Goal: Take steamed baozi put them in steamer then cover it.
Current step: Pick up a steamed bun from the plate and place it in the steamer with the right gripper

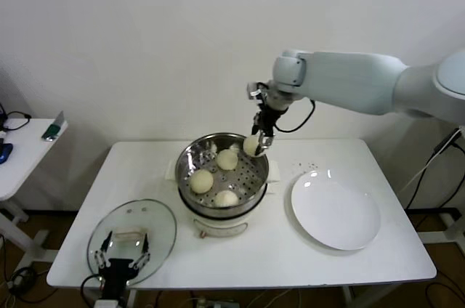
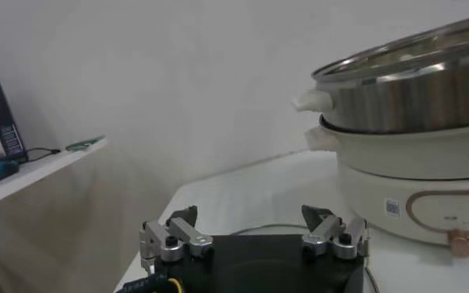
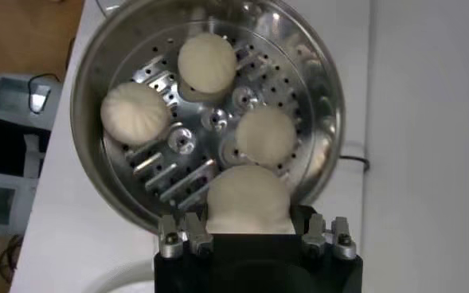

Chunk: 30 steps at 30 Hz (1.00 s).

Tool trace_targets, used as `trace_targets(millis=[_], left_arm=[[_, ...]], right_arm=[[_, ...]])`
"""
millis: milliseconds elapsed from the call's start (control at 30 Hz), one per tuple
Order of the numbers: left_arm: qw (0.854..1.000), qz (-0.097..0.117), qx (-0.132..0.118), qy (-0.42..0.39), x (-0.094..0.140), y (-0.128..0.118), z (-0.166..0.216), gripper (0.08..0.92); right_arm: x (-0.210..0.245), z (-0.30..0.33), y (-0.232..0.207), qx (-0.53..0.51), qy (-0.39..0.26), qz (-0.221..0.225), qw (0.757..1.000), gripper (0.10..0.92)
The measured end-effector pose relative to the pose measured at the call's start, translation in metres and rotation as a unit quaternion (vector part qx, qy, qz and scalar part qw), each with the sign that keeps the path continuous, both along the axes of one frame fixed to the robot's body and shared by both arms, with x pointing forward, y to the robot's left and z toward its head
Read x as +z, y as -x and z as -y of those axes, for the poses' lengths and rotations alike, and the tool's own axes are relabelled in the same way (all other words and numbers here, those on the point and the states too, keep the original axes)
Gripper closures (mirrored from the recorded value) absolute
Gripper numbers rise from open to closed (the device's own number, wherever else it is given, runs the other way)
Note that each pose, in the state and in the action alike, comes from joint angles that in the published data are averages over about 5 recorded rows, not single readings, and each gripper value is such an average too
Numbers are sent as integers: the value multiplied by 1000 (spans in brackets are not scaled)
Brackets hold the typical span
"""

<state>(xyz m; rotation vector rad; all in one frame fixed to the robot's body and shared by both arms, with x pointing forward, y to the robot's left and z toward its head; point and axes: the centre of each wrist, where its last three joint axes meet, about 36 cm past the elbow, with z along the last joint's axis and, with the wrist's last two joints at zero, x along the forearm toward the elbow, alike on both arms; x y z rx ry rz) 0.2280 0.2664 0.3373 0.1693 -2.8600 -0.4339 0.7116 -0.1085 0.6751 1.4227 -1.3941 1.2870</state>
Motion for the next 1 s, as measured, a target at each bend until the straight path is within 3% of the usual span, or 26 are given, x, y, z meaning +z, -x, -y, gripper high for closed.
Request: trace_targets(millis=[767, 1000], left_arm=[[1000, -5, 6, -5, -7, -7, -8, 177], [1000, -4, 5, -4, -8, -12, -7, 177]], right_arm=[[-75, -27, 4, 10, 33, -38, 999, 338], [-79, -27, 4, 11, 39, -35, 999, 234]])
